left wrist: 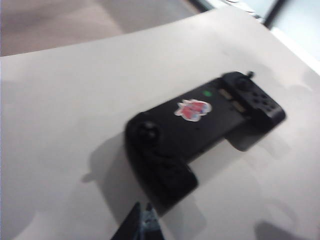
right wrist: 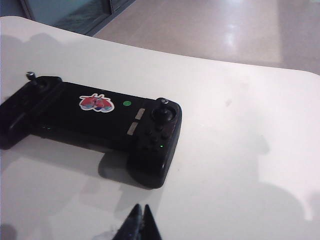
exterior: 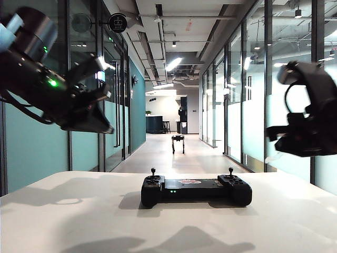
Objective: Push the left joystick on the remote control sitting on the white table backward to make the robot dog back up in a straight line until it returns close to you.
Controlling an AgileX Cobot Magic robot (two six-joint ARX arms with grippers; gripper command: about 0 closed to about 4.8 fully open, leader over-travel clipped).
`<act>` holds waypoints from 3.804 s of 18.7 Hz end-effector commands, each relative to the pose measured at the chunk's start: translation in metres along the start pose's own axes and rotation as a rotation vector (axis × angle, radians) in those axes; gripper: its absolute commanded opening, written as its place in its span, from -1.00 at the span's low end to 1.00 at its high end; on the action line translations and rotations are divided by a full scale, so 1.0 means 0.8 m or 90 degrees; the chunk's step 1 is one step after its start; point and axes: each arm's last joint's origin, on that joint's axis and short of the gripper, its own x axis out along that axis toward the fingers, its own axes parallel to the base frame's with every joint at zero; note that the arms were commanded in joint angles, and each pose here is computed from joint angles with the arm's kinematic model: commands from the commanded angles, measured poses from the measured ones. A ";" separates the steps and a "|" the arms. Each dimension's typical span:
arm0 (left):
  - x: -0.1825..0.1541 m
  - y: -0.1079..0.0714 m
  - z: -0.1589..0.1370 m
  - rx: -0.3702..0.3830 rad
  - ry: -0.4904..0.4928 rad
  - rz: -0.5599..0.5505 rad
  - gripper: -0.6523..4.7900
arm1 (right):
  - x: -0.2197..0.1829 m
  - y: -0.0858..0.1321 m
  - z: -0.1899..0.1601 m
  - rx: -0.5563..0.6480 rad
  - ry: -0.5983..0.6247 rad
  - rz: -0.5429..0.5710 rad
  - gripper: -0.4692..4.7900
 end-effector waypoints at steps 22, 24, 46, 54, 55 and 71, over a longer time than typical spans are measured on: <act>0.003 0.000 0.005 0.021 -0.011 -0.027 -0.78 | 0.136 0.006 -0.030 0.076 0.093 0.047 0.59; 0.003 0.000 0.005 0.021 -0.010 -0.027 -0.78 | 0.144 0.006 -0.033 0.076 0.111 0.046 0.59; 0.003 0.000 0.005 0.019 -0.010 -0.027 -0.78 | 0.184 0.007 -0.028 0.079 0.125 0.062 0.08; 0.003 0.000 0.005 0.019 -0.010 -0.027 -0.78 | 0.185 0.006 -0.024 0.075 0.105 0.028 -0.02; 0.003 0.000 0.005 0.019 -0.010 -0.027 -0.78 | 0.185 0.008 -0.024 0.072 0.104 0.021 -0.02; 0.004 0.000 0.003 0.018 -0.007 -0.036 -0.78 | 0.182 0.047 -0.022 0.073 0.087 -0.004 0.06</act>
